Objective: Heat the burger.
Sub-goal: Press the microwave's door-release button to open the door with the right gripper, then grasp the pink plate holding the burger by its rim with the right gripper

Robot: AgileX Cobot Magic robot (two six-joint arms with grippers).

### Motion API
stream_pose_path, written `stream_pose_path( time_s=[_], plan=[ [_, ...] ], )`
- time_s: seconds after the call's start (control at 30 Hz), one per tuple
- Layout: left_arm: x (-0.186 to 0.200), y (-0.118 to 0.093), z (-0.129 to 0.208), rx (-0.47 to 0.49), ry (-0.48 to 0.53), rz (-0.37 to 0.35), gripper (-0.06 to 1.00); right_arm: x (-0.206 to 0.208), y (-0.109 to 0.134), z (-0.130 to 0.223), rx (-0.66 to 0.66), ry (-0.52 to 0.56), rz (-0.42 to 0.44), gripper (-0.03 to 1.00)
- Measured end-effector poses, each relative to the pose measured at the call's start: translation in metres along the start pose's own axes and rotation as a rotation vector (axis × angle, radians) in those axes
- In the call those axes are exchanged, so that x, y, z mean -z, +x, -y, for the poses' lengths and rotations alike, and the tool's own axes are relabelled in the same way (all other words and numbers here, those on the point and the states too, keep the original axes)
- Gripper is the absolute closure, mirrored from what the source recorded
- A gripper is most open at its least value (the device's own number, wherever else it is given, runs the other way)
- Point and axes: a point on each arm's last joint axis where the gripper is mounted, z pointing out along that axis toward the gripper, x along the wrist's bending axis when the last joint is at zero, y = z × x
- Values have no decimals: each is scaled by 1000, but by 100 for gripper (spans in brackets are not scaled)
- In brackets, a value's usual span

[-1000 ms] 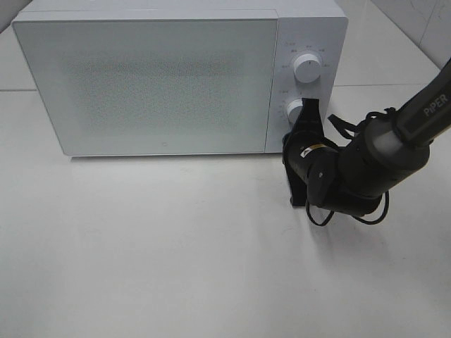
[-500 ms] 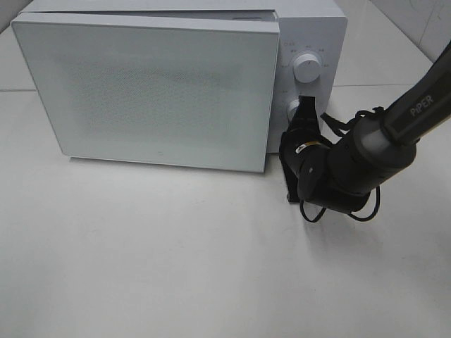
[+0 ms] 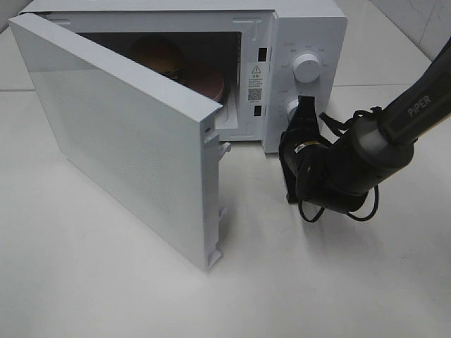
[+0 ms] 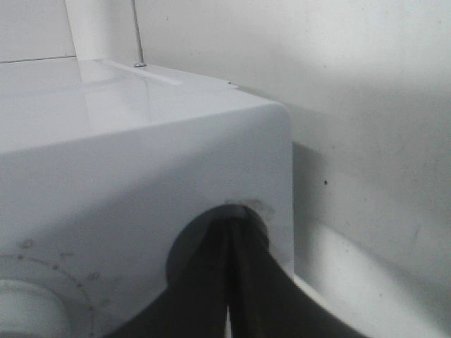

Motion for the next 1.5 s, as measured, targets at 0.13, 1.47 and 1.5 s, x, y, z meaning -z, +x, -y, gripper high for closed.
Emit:
stream_pose_path(
  time_s=[0.13, 1.47, 1.5],
  plan=[
    [0, 0, 0, 0, 0, 0, -2, 1, 0, 0, 9, 3, 4, 95],
    [0, 0, 0, 0, 0, 0, -2, 90, 44, -7, 692, 398, 234, 95],
    [0, 0, 0, 0, 0, 0, -2, 96, 47, -7, 772, 442, 235, 94]
  ],
)
